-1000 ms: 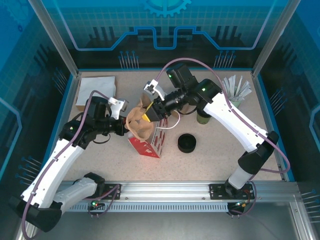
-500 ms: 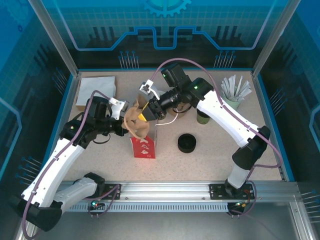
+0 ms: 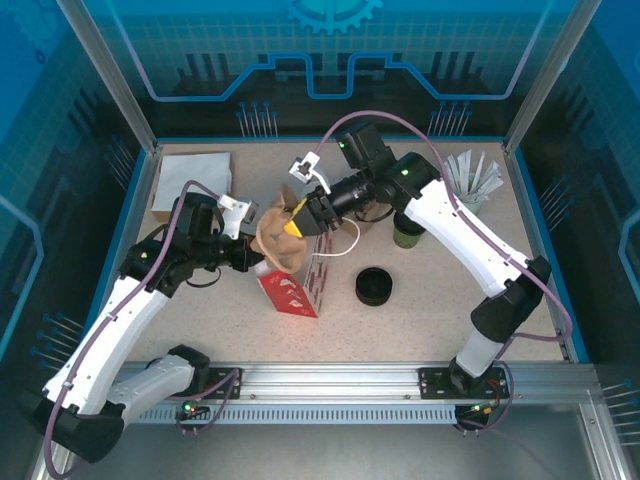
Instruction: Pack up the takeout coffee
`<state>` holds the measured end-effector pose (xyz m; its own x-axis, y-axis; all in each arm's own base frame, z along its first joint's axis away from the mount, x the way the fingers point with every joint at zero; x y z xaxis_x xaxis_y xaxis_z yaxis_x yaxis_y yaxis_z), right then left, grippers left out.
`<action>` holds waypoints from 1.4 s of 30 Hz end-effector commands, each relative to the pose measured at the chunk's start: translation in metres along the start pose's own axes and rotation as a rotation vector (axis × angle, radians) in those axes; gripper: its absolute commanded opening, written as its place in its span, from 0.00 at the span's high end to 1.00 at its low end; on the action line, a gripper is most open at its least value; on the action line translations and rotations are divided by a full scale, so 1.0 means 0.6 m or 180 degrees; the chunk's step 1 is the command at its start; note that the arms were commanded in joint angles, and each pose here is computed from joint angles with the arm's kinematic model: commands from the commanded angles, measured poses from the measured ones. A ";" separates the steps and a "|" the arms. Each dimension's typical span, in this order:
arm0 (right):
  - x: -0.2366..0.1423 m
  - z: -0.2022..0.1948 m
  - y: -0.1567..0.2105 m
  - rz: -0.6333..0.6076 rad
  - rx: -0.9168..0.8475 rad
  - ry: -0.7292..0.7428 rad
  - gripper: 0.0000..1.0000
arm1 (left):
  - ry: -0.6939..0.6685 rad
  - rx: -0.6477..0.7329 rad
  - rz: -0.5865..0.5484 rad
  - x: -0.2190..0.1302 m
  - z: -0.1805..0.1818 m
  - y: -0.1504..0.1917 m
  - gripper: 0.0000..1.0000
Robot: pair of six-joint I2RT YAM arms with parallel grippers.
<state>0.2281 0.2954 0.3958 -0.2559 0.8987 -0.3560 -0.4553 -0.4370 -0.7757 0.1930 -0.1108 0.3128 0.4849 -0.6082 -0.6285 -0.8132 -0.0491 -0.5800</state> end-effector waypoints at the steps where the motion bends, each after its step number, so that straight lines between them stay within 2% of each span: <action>1: 0.003 0.029 -0.004 -0.0088 -0.0062 -0.0298 0.68 | 0.0090 0.0082 -0.0098 -0.004 -0.007 -0.008 0.96; 8: 0.028 0.007 0.004 -0.0006 0.0091 -0.0399 0.69 | 0.0124 0.0112 -0.0126 -0.008 -0.010 -0.011 0.96; 13: 0.021 0.015 -0.001 -0.0037 0.0045 -0.0393 0.68 | 0.0121 0.0124 -0.0113 -0.007 -0.011 -0.012 0.97; 20: 0.035 -0.023 0.022 0.0102 0.0299 -0.0339 0.69 | 0.0143 0.0135 -0.0127 -0.009 -0.012 -0.009 0.97; 34: 0.000 -0.062 0.052 0.0411 0.0568 0.0165 0.69 | 0.0108 0.0137 -0.0116 -0.012 -0.009 -0.004 0.97; 40: -0.013 -0.041 0.035 0.0195 0.0488 -0.0022 0.70 | 0.0035 0.0119 -0.0099 -0.010 -0.005 -0.004 0.96; 42: -0.014 -0.042 0.038 0.0239 0.0506 0.0056 0.70 | 0.0049 0.0132 -0.0099 -0.010 -0.006 -0.004 0.97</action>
<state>0.2453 0.2845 0.3592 -0.2809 0.8588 -0.4285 -0.5624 -0.5091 -0.6516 0.1936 -0.1110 0.3160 0.4989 -0.6130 -0.6127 -0.7997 -0.0531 -0.5981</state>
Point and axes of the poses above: each hand's point on the last joint's axis, 136 mm out from that joint toward the fingers, its own x axis out along the fingers, its own z axis along the line the jaws close on, y = z × x, the point moved 8 cm from there along -x, back along the fingers, and after that the axes turned 7 degrees about -x, right-handed, at the moved point
